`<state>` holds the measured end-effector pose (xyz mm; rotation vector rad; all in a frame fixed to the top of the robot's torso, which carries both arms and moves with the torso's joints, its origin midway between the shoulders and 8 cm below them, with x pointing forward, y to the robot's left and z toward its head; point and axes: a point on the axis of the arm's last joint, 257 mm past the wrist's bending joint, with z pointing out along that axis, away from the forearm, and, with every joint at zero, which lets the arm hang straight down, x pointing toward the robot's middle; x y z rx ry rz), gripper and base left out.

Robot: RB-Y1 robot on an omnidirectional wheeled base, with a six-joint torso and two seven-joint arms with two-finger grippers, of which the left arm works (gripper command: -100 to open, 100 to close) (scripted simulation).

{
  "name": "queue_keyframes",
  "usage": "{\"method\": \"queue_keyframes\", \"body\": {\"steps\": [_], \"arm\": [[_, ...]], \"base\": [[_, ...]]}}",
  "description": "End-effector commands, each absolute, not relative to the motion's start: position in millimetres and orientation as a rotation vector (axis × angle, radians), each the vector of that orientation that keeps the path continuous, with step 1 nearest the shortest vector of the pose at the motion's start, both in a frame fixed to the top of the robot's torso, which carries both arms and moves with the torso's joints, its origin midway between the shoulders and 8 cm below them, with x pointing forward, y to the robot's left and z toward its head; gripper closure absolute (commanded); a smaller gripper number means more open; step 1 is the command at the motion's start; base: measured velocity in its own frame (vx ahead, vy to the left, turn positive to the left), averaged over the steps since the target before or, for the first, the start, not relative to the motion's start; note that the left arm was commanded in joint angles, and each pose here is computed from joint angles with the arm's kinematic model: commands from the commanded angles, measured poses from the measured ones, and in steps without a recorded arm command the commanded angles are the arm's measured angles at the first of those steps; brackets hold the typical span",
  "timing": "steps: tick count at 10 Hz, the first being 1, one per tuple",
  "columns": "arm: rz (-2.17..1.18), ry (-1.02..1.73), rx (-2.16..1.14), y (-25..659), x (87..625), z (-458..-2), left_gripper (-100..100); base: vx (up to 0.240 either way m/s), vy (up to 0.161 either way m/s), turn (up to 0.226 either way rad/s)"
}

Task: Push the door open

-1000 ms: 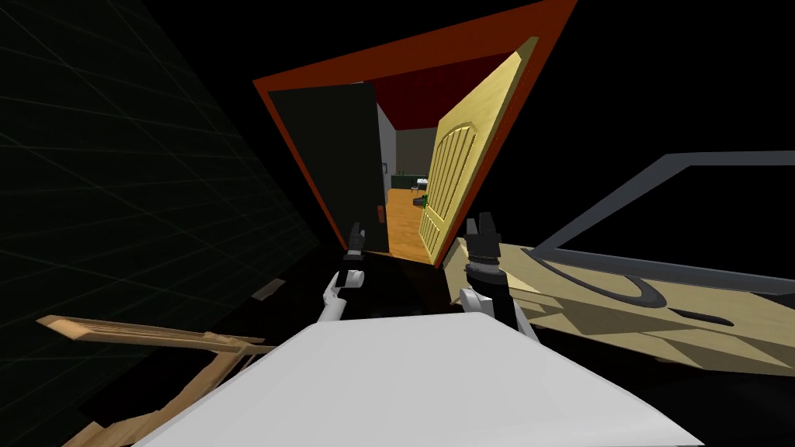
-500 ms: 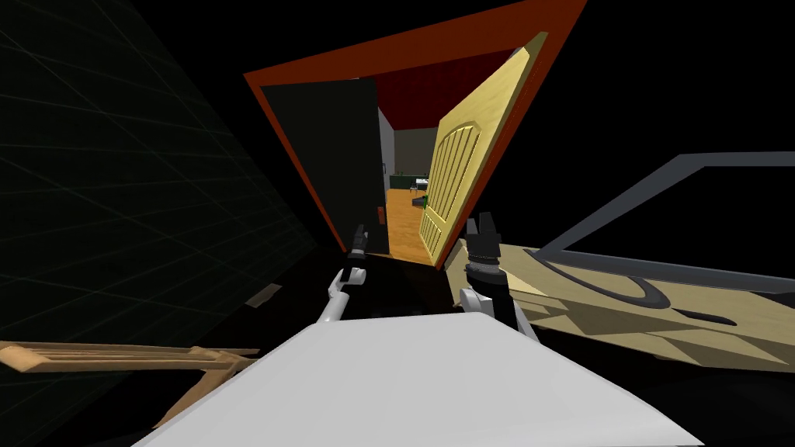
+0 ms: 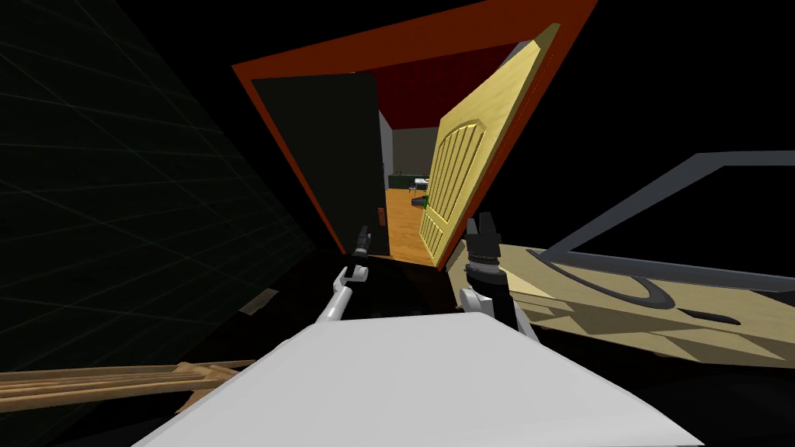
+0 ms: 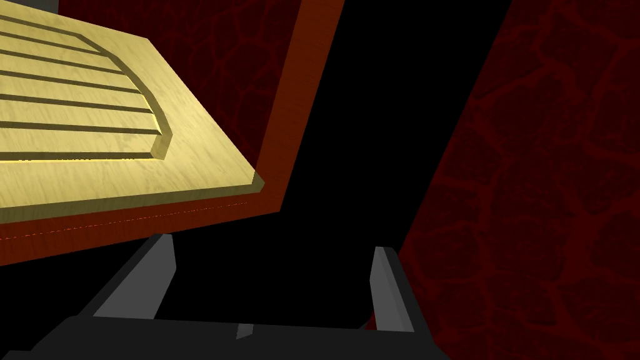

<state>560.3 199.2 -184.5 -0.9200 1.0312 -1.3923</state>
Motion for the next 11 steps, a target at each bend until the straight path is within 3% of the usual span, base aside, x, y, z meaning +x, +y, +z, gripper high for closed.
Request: {"method": "queue_keyframes", "body": {"steps": [1,11], "arm": [[-1.387,1.061,-0.943,195.9,566.8,-196.6,-100],[-1.356,1.196,-1.043,178.9,599.4,-251.4,-100]], "base": [[0.098,0.068,-0.055],[0.079,0.065,-0.037]]}}
